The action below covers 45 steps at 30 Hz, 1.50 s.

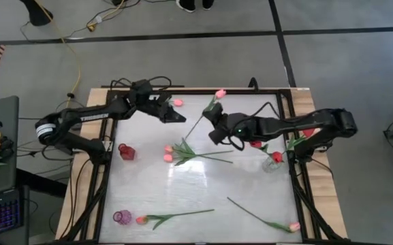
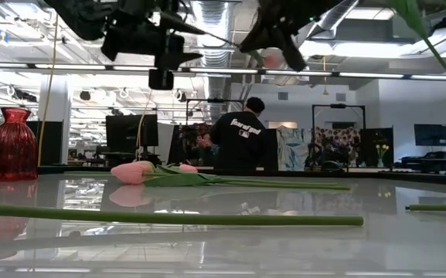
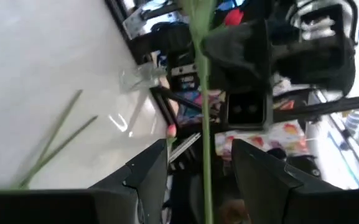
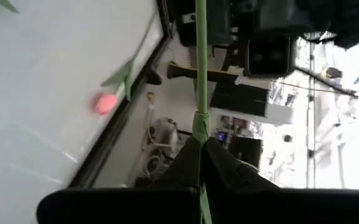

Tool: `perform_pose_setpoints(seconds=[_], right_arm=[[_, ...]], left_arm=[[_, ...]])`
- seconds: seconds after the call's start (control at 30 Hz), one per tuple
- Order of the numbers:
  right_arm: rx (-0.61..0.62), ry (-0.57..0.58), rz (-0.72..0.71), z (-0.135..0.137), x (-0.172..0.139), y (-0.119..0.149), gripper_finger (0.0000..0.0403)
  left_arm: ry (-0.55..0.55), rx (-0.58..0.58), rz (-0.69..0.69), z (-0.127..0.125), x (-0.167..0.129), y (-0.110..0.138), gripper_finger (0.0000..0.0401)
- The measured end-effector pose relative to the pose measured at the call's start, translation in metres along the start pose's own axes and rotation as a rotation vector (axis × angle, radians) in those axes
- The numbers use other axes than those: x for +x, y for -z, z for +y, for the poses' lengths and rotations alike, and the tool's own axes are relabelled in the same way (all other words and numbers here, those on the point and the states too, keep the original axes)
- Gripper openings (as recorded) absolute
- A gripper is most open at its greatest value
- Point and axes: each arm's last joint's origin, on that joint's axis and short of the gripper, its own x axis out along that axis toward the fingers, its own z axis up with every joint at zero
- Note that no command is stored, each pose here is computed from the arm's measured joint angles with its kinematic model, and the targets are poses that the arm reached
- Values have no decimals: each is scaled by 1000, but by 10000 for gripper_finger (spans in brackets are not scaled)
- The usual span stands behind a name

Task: Sort flowers into vase by color
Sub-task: Put the top right pink flower into the red flower vase

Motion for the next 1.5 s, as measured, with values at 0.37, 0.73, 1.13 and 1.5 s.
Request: perform_pose_setpoints(seconds=[0.37, 0.73, 1.13, 1.5], right_arm=[[-10, 30, 41, 6, 19, -2, 32], [-6, 36, 32, 5, 20, -1, 34], [-7, 35, 13, 5, 19, -1, 35], [-21, 34, -5, 5, 19, -3, 46]], left_arm=[[30, 24, 41, 15, 28, 3, 167], [48, 54, 23, 12, 28, 1, 166], [62, 108, 36, 11, 28, 1, 67], [63, 134, 28, 11, 28, 1, 5]])
